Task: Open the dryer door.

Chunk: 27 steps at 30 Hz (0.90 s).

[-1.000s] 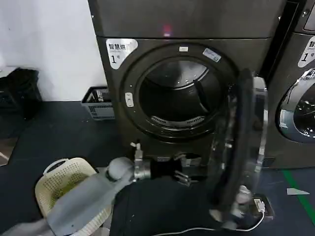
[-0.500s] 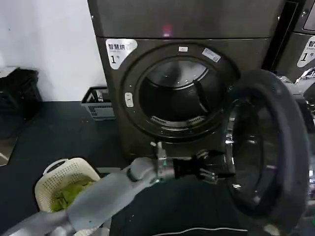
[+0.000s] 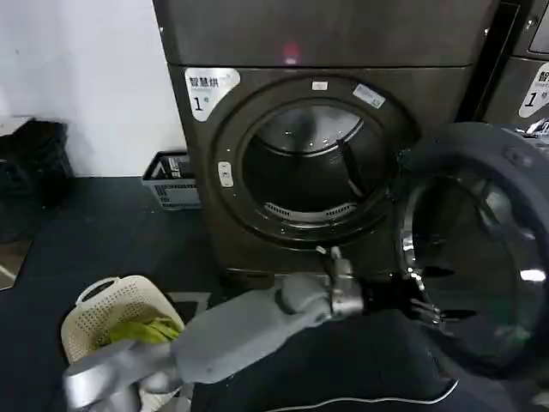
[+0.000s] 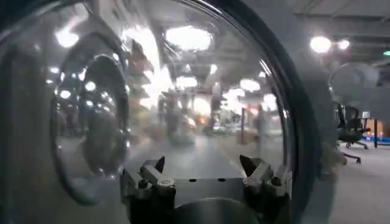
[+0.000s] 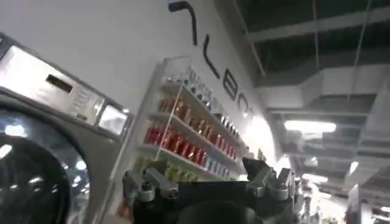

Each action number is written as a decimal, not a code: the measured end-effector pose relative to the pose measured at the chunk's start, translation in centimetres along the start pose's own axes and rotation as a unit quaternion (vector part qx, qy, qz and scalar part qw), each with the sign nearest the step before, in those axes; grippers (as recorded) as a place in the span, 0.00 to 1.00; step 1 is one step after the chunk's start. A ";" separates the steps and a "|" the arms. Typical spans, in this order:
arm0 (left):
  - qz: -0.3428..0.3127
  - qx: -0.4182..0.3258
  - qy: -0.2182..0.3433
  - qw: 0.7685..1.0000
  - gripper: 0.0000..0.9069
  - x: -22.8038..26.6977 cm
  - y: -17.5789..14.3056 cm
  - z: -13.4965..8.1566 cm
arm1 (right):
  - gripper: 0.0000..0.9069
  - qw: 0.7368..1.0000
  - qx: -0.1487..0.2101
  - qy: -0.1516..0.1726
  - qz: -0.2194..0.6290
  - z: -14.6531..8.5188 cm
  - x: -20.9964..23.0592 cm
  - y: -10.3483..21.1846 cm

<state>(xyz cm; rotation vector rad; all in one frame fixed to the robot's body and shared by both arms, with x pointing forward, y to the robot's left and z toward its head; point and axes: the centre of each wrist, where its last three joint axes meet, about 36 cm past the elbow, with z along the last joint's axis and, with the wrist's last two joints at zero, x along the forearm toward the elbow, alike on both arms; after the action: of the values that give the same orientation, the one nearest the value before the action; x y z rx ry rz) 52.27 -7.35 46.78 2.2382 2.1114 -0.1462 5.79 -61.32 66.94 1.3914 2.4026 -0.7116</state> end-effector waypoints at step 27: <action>-0.100 -0.080 -0.014 0.992 1.00 -5.3 2.1 -0.8 | 1.00 1.000 0.013 -0.019 0.003 -0.9 1.1 -0.8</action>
<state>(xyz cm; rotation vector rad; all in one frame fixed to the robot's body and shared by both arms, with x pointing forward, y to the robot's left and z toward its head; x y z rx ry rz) 54.08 -12.65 48.15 1.9245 2.2402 -0.0161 4.58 -60.40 67.42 1.3821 2.3664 -0.7637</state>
